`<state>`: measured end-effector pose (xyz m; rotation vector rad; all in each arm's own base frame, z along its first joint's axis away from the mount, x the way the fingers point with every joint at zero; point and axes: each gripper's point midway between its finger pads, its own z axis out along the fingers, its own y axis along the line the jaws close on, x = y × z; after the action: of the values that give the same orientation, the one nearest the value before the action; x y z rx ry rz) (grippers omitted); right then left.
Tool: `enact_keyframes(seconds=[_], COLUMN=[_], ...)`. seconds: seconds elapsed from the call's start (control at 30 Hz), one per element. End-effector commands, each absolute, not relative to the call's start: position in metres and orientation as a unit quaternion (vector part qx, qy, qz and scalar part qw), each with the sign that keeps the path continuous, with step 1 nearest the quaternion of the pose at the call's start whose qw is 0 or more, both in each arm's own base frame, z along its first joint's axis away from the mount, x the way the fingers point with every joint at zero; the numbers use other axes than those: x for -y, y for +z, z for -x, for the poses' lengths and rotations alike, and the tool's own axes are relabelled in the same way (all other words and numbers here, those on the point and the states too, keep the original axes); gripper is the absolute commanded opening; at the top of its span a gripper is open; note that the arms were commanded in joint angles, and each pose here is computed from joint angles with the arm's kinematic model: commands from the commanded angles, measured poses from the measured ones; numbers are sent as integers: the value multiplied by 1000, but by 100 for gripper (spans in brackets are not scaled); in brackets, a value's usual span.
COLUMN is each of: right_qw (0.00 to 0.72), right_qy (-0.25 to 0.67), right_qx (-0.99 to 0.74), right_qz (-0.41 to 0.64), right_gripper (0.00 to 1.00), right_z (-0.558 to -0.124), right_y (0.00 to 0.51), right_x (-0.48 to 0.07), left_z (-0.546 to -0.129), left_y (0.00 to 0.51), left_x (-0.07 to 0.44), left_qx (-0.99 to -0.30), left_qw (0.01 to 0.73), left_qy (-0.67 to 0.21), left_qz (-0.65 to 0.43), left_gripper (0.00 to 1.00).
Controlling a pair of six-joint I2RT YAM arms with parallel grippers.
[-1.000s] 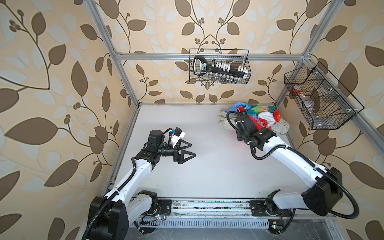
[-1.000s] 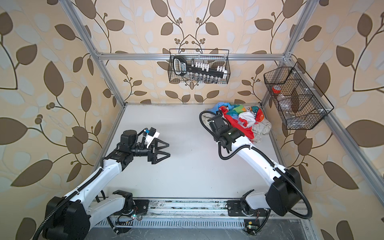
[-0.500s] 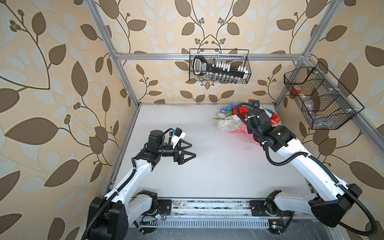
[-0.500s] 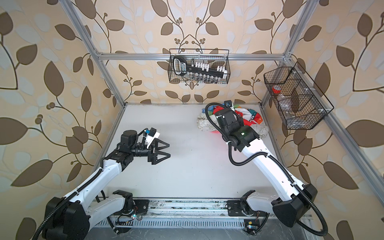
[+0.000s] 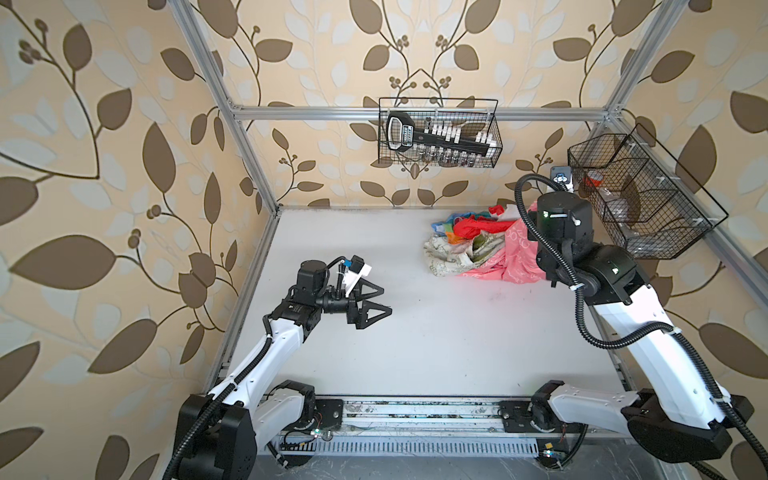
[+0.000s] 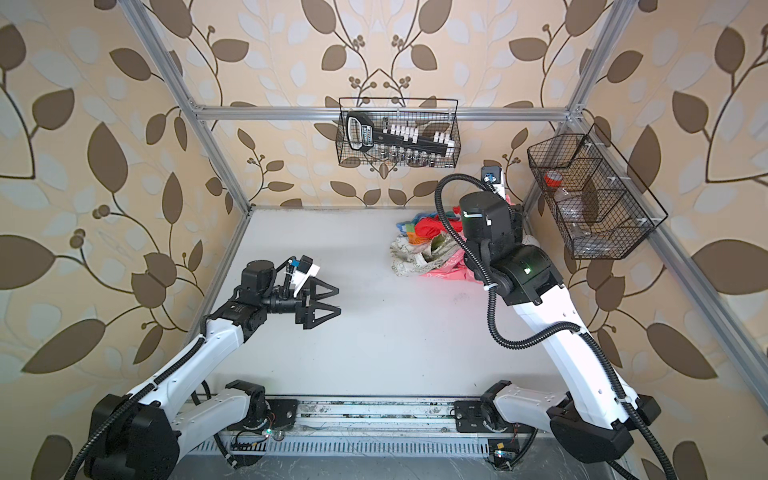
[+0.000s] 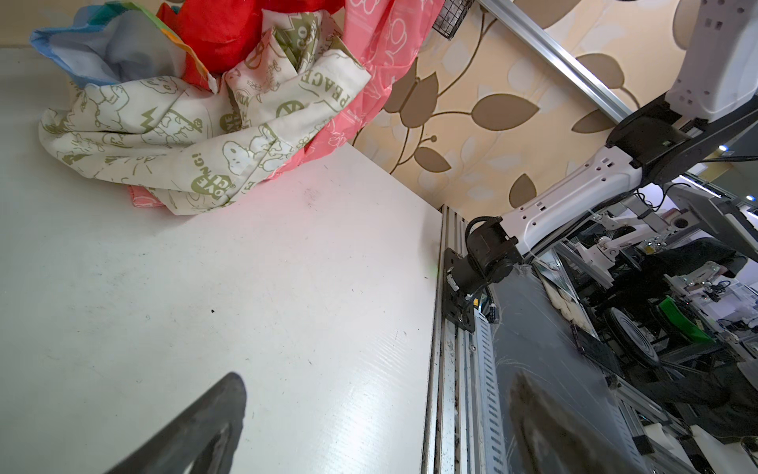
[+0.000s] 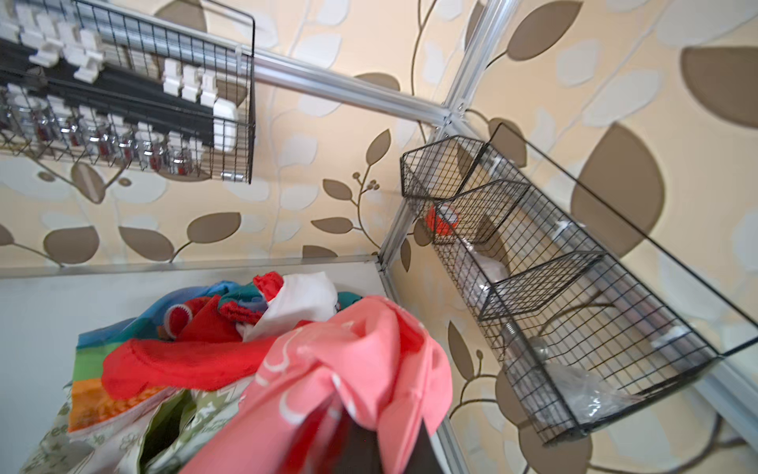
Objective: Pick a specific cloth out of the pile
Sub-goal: 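Lift the pink cloth high out of the pile with the right gripper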
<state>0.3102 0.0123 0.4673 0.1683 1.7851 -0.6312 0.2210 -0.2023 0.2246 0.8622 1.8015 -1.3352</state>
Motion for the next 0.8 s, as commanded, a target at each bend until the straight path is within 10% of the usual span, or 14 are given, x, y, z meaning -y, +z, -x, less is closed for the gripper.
enact_keyframes(seconds=[0.0,0.77], right_qw=[632,761], right_qy=[-292,-230], right_qx=[-703,-593], right_qz=[-142,-126], right_gripper=[0,0], right_z=[-281,-265], right_y=[532,675], right_x=[16,-23], left_z=[-214,-217], left_y=[232,229], left_x=[205,206], left_qx=[-681,-685], left_qw=[371,365], left_qy=[-522,-523], left_qz=[-356,-354], left_gripper=[99,99])
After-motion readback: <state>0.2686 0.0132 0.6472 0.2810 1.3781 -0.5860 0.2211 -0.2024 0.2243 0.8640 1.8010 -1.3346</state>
